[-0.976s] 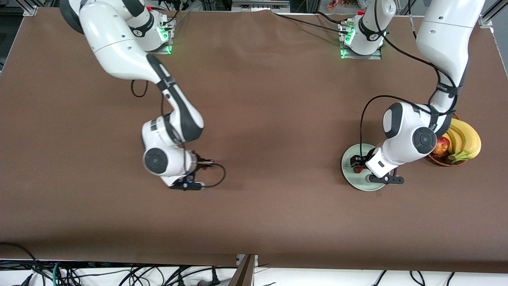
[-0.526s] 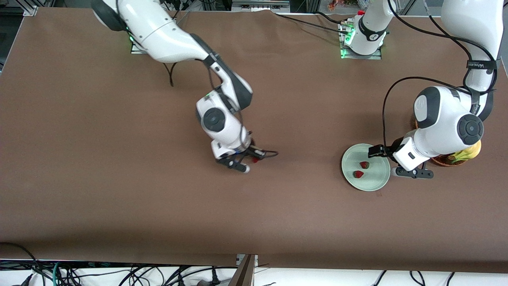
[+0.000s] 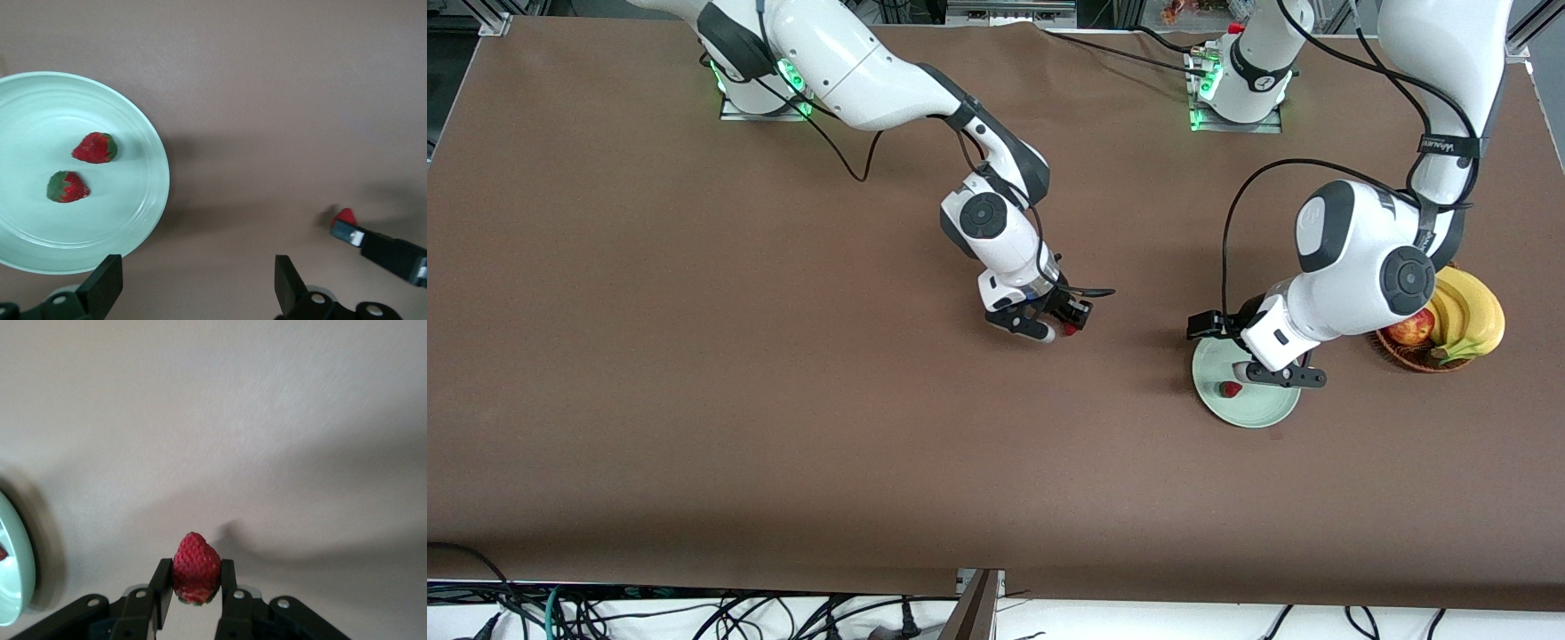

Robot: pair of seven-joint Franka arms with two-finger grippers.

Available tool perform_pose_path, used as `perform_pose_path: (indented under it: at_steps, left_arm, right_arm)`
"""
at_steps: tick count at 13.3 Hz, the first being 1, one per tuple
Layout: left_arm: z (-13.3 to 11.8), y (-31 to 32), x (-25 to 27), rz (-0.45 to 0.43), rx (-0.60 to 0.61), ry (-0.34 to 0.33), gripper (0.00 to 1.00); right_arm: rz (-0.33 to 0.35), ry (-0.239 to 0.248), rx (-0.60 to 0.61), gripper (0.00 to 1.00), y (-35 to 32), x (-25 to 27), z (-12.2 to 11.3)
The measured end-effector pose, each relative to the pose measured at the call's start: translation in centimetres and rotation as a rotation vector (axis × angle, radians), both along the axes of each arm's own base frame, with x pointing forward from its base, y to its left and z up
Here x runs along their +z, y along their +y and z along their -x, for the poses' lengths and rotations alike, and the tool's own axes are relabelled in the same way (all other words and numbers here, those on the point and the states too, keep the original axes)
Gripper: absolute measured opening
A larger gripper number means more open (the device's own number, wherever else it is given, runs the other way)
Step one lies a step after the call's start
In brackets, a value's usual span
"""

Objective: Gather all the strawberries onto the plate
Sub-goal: 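Set the last strawberry mid-table with the right gripper while the left gripper approaches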

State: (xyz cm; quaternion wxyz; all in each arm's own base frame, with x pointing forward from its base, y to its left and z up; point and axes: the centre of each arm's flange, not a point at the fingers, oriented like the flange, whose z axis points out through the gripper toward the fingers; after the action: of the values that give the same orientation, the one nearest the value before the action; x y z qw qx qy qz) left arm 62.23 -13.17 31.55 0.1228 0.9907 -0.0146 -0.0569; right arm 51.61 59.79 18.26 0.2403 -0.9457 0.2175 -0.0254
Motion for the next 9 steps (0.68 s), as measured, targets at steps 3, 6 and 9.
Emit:
perform_pose_path:
  at_steps: [3, 6, 9]
  left_arm:
    - [0.5, -2.0, -0.6, -0.002, -0.008, 0.014, 1.0]
    - [1.1, -4.0, -1.3, -0.006, -0.013, 0.03, 1.0]
    - [1.2, -7.1, -3.3, -0.003, 0.024, -0.008, 1.0]
  right_arm:
    - [-0.017, -0.022, -0.008, 0.57, 0.4, 0.3, -0.3]
    - [0.058, -0.016, 0.032, 0.9, -3.6, 4.8, -5.4]
    - [0.17, 0.025, 0.195, 1.0, -11.8, 11.7, -11.0]
